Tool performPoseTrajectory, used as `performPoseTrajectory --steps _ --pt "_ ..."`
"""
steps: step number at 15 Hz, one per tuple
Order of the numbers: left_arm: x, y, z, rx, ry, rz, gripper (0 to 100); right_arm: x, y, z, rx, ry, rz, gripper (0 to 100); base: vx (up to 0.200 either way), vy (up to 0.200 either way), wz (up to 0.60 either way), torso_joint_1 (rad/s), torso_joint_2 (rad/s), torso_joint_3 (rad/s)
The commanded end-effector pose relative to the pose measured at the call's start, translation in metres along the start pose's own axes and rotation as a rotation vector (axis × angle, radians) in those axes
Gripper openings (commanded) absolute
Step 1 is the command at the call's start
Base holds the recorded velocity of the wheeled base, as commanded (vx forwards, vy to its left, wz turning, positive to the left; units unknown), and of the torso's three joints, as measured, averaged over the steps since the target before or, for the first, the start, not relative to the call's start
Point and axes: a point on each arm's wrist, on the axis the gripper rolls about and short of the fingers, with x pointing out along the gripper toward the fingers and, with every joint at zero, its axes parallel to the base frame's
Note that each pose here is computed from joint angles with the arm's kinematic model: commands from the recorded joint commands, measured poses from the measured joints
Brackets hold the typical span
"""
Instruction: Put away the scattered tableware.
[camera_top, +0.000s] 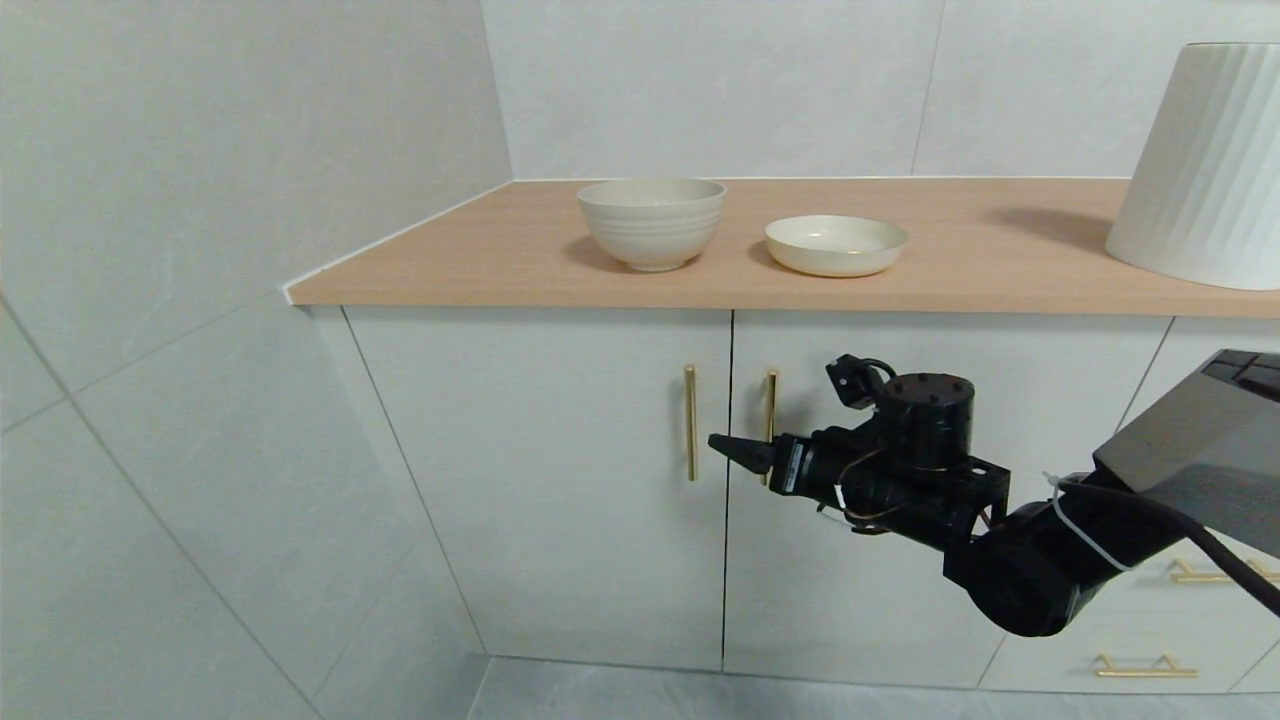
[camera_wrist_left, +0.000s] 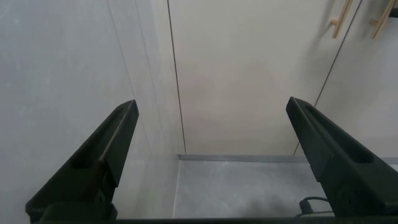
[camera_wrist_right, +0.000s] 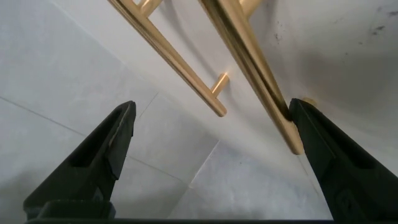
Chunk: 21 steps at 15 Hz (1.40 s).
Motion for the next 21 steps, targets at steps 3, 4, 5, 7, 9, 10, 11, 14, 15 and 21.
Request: performPoseTrajectory --steps 3,4,5,7,9,10,11,14,15,21 --pt "0.000 0.000 0.000 0.000 0.001 0.000 100 -0.004 0.005 0.004 0.001 -0.001 0.022 100 0.000 0.000 0.00 0.000 0.00 0.000" --pt "0.000 0.000 0.000 0.000 0.001 0.000 100 -0.007 0.009 0.005 0.014 0.003 0.045 100 0.000 0.000 0.00 0.000 0.00 0.000" --pt "0.000 0.000 0.000 0.000 0.001 0.000 100 -0.009 0.010 0.006 0.019 0.006 0.049 100 0.000 0.000 0.00 0.000 0.00 0.000" --pt "0.000 0.000 0.000 0.000 0.001 0.000 100 -0.020 0.015 0.008 0.024 0.032 0.097 100 0.000 0.000 0.00 0.000 0.00 0.000" --pt "0.000 0.000 0.000 0.000 0.001 0.000 100 -0.035 0.020 0.008 0.024 0.055 0.122 100 0.000 0.000 0.00 0.000 0.00 0.000" --pt "0.000 0.000 0.000 0.000 0.001 0.000 100 -0.040 0.022 0.008 0.025 0.061 0.130 100 0.000 0.000 0.00 0.000 0.00 0.000" --pt "0.000 0.000 0.000 0.000 0.001 0.000 100 -0.055 0.028 0.009 0.024 0.080 0.162 100 0.000 0.000 0.00 0.000 0.00 0.000" --pt "0.000 0.000 0.000 0.000 0.001 0.000 100 -0.082 0.038 0.000 0.026 0.133 0.209 100 0.000 0.000 0.00 0.000 0.00 0.000" --pt "0.000 0.000 0.000 0.000 0.001 0.000 100 -0.089 0.042 -0.003 0.027 0.142 0.216 100 0.000 0.000 0.00 0.000 0.00 0.000" --pt "-0.003 0.000 0.013 0.019 -0.063 -0.017 100 -0.116 0.045 -0.019 0.037 0.197 0.207 100 0.000 0.000 0.00 0.000 0.00 0.000"
